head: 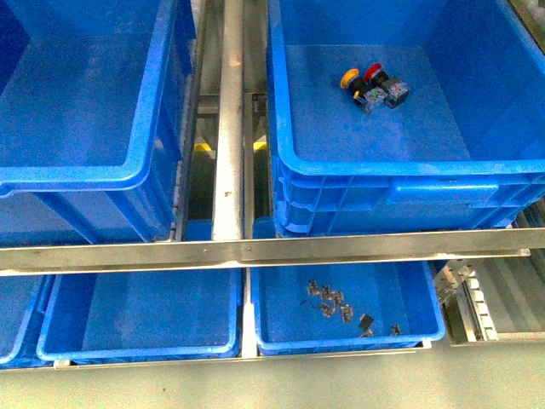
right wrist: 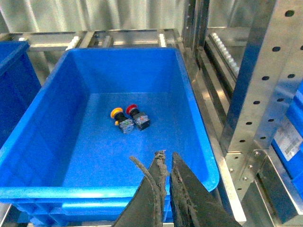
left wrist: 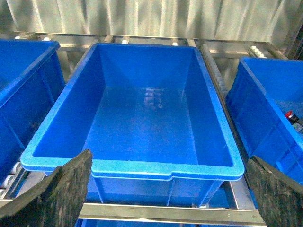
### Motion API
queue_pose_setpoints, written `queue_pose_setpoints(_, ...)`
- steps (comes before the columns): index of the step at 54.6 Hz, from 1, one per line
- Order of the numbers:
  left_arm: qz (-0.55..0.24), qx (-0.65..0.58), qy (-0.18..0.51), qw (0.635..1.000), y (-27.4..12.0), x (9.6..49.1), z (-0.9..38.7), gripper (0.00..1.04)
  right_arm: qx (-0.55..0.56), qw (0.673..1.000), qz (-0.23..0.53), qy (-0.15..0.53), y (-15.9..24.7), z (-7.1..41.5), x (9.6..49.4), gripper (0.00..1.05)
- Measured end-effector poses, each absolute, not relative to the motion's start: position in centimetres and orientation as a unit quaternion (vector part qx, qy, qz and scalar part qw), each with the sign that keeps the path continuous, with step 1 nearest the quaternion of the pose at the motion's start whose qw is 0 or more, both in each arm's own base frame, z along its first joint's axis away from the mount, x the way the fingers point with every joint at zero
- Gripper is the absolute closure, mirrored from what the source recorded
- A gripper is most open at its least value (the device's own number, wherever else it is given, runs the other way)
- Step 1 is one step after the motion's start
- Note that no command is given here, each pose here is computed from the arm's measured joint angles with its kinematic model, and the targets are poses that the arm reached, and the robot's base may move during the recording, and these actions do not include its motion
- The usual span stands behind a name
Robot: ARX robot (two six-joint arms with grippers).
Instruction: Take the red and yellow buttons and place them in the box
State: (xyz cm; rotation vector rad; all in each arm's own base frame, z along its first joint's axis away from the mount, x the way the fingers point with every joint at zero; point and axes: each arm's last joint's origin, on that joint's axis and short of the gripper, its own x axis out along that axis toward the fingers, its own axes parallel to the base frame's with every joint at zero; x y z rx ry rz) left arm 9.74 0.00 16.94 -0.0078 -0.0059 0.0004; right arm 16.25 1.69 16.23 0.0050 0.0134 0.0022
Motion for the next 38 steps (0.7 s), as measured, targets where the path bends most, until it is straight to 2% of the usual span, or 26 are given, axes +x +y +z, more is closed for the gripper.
queue_pose_setpoints(17,0.000,-0.004,-0.003,1.000,0.0,9.7,16.9,0.08,0.003,1.000,0.000,-0.004,0.1,17.0,14.5,1.01)
queue_pose_setpoints(38,0.000,-0.004,-0.003,1.000,0.0,9.7,16.9,0.08,0.003,1.000,0.001,-0.012,0.0,17.5,12.6,1.01)
